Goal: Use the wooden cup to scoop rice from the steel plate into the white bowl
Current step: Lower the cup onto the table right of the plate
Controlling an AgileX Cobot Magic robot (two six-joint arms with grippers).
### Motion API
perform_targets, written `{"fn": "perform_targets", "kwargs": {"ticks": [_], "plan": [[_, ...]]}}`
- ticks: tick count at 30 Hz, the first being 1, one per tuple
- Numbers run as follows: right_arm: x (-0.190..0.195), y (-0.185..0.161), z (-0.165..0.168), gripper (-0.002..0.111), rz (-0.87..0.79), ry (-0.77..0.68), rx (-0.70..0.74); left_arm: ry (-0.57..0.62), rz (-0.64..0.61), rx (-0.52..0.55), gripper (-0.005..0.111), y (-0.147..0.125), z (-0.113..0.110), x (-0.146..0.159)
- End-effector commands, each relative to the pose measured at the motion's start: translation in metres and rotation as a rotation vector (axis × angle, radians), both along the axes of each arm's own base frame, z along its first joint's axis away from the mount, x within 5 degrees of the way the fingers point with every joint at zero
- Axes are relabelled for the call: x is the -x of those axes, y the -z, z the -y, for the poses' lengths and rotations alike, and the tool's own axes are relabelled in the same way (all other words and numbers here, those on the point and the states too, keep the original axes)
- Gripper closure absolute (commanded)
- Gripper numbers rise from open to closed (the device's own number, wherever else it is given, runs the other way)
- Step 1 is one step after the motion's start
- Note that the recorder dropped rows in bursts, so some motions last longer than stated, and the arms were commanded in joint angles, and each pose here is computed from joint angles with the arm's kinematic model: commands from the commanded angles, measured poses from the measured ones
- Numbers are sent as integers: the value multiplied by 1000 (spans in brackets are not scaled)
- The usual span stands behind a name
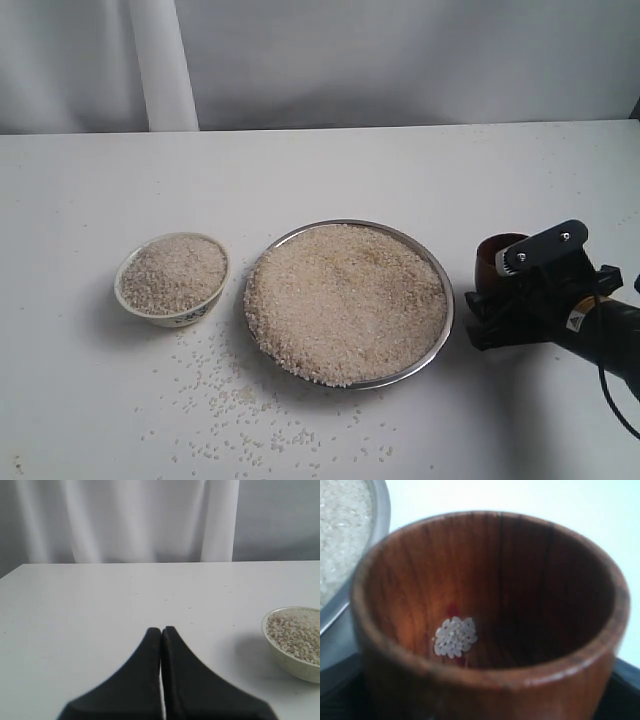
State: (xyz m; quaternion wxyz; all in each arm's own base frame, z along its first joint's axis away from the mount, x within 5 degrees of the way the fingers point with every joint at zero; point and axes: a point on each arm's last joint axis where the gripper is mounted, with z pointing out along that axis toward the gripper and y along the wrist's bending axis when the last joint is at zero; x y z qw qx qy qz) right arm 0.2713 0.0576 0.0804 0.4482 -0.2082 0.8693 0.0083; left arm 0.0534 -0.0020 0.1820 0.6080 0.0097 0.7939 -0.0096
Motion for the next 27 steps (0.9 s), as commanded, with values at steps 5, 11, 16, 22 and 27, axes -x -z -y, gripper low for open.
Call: {"fn": "perform_targets", "kwargs": {"ticks": [5, 11, 16, 22, 27], "plan": [[-2, -1, 3, 108, 32, 39, -13, 1, 7, 3, 107, 0, 0, 0], [-3, -2, 3, 108, 46, 31, -15, 1, 7, 3, 107, 0, 0, 0], [-3, -2, 2, 92, 50, 19, -8, 1, 7, 3, 107, 0, 0, 0], [-4, -2, 6, 29, 50, 80, -30, 1, 7, 3, 107, 0, 0, 0], [-4, -3, 6, 17, 60, 91, -34, 1, 7, 3, 107, 0, 0, 0]]}}
